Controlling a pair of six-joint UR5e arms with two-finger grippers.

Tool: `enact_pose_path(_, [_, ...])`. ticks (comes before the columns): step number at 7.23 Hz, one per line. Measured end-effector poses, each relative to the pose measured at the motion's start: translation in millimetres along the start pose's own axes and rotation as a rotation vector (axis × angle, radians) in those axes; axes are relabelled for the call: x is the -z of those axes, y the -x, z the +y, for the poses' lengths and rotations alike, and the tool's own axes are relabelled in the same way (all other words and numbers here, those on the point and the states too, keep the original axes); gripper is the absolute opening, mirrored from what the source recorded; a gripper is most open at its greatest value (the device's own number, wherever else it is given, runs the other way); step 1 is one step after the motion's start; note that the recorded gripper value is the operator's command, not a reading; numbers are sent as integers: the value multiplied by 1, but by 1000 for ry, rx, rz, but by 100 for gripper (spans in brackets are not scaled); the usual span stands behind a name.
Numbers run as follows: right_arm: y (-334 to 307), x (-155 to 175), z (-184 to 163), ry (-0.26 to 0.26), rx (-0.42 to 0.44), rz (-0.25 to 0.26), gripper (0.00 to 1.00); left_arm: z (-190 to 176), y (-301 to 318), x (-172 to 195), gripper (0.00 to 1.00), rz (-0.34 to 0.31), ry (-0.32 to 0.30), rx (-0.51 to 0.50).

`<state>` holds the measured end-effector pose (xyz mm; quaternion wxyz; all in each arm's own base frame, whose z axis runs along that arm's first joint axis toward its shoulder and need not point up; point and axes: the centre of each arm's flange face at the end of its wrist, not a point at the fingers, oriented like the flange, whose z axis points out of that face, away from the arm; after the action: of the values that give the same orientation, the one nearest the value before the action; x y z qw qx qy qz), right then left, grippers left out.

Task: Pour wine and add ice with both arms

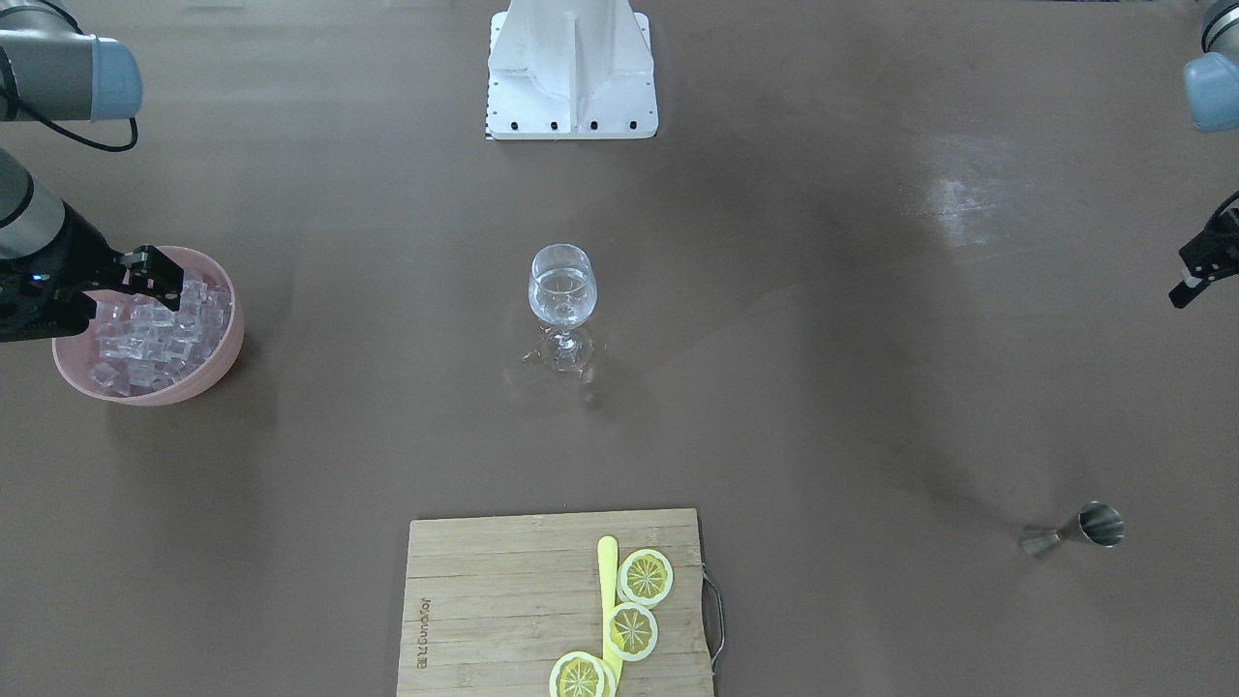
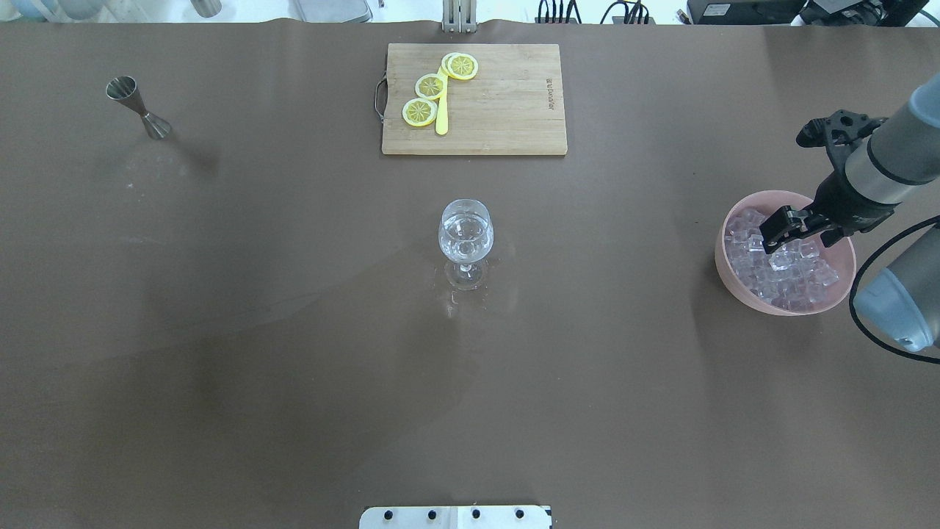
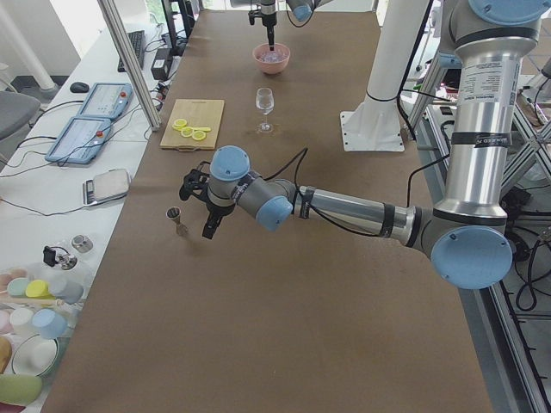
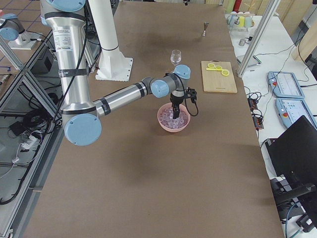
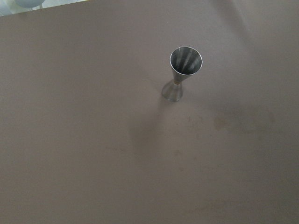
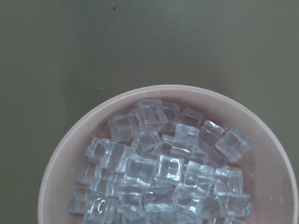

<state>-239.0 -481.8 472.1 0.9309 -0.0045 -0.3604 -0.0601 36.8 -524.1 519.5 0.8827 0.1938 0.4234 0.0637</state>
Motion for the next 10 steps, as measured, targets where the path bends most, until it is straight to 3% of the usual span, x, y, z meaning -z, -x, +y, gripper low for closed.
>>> enact_pose_path(3, [4,-15,2,12,15,-2,23,-1,3,9,99,-6,-16,2])
enact_pose_path(4, [4,-18,4,18,18,0,0,-1,4,10,99,-7,-19,4])
enact_pose_path(7, [9,-13,6,16,27,-10,0,-2,7,14,99,-10,-25,7])
enact_pose_path(10, [92,79,-5,-44,21,-70,0,1,8,15,99,-9,-29,4])
